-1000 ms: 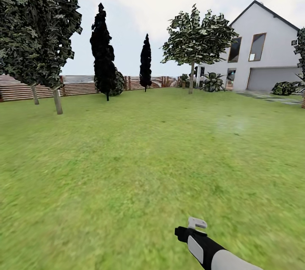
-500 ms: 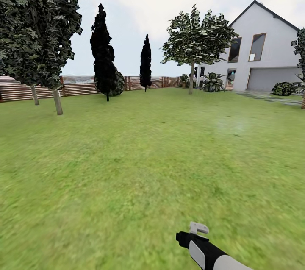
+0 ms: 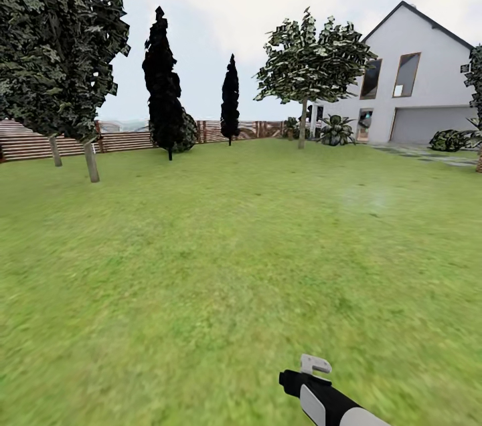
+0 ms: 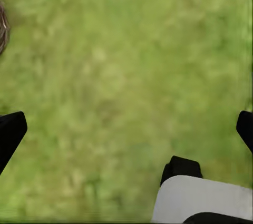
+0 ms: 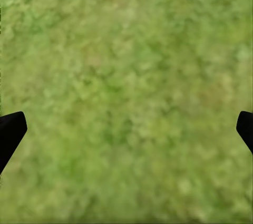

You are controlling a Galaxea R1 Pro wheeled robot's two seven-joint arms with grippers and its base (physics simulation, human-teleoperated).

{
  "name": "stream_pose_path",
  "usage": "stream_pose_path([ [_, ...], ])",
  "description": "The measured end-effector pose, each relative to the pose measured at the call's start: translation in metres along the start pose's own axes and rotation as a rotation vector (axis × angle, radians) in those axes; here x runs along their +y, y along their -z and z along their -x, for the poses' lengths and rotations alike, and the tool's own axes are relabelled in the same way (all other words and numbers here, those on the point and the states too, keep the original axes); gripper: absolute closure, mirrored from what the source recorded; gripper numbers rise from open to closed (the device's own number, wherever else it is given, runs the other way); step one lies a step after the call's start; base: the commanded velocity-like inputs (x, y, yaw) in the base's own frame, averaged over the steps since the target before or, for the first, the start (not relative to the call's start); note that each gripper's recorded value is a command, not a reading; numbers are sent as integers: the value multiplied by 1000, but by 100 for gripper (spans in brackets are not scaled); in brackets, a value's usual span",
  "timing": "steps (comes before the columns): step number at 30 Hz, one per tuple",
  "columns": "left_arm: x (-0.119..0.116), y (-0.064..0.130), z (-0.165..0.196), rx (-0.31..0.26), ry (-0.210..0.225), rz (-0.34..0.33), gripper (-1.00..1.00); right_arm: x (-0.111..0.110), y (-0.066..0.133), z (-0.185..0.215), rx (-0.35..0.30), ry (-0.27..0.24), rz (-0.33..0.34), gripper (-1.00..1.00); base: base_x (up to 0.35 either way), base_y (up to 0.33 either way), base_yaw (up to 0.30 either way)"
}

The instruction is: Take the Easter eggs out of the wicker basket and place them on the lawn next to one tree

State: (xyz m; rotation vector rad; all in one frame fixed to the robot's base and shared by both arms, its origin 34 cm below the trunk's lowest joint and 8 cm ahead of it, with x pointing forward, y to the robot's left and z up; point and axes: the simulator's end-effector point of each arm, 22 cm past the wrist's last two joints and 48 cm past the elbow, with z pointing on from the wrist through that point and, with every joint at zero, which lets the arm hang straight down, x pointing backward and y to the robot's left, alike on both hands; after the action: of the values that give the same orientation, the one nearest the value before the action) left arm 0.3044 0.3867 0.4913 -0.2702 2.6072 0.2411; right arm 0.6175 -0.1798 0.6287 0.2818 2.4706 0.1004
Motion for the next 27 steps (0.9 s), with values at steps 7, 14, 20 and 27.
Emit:
stream_pose_path([
  [7, -40, 9, 6, 23, 41, -20, -100, 2, 9, 5, 4, -1, 0, -100, 0, 0, 0],
  [14, -73, 21, 10, 25, 62, -57, -100, -10, 17, -22, 44, -6, -18, -100, 0, 0, 48],
  [20, -79, 22, 14, 6, 62, -69, -100, -15, 17, -33, 61, -1, -24, -100, 0, 0, 241],
  [27, -79, 22, 17, -12, 62, -70, -100, -16, 16, -37, 66, 6, -26, -100, 95, -1, 245],
])
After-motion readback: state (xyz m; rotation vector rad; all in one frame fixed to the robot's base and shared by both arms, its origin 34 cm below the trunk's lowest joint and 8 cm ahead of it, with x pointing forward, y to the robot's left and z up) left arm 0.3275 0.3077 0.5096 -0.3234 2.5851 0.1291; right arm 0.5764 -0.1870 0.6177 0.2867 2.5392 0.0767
